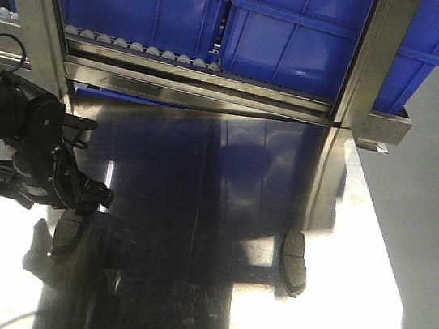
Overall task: Move and align brake pads A on conveyor
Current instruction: 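Lower the left gripper over the brake pad nearest the left arm, then close the left gripper on the pad and lift it off the table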
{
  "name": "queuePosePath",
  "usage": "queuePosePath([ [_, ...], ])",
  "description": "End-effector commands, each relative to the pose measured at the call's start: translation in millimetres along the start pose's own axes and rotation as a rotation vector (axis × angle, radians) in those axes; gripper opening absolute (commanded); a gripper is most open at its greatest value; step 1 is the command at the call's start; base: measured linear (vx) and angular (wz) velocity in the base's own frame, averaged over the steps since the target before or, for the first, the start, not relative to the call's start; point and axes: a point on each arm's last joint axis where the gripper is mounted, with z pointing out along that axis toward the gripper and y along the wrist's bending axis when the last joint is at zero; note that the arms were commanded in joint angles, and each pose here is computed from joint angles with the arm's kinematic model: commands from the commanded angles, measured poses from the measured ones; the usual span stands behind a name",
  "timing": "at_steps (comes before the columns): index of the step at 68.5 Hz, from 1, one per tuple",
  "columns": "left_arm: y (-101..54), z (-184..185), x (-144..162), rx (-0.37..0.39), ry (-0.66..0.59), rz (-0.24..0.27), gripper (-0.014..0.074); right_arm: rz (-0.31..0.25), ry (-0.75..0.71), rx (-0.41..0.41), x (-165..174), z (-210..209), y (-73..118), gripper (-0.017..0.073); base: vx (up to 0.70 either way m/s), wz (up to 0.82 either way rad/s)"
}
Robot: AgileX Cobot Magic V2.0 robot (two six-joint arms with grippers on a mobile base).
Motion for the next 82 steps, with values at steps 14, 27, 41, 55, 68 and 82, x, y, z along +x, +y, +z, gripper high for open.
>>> queuePosePath([
  [14,-3.1,-15,-8,0.067,-0.065,0.011,0.058,-0.015,-0.092,0.001,-15,-2,0.2,-0.0003,0.0,0.0],
  [27,-4.5,-6,-8,0.068,-0.043,0.015,0.058,-0.015,-0.092,0.001,-15,-2,0.2,-0.0003,0.0,0.0],
  [41,-4.7,-2,-8,0.064,-0.032,0.017,0.058,-0.015,-0.092,0.001,-15,-2,0.2,-0.0003,0.0,0.0],
  [55,-4.7,-2,-8,0.064,-0.031,0.017,0.0554,-0.015,-0.092,0.001,-15,-2,0.2,-0.0003,0.0,0.0],
  [68,-4.5,-3,-8,0.064,-0.031,0.017,0.0394,-0.015,-0.092,0.001,-15,-2,0.2,-0.0003,0.0,0.0],
  [82,-4.6,-3,-7,0.064,-0.027,0.014,0.0196,-0.015,-0.092,0.001,-15,-2,0.2,-0.0003,0.0,0.0],
])
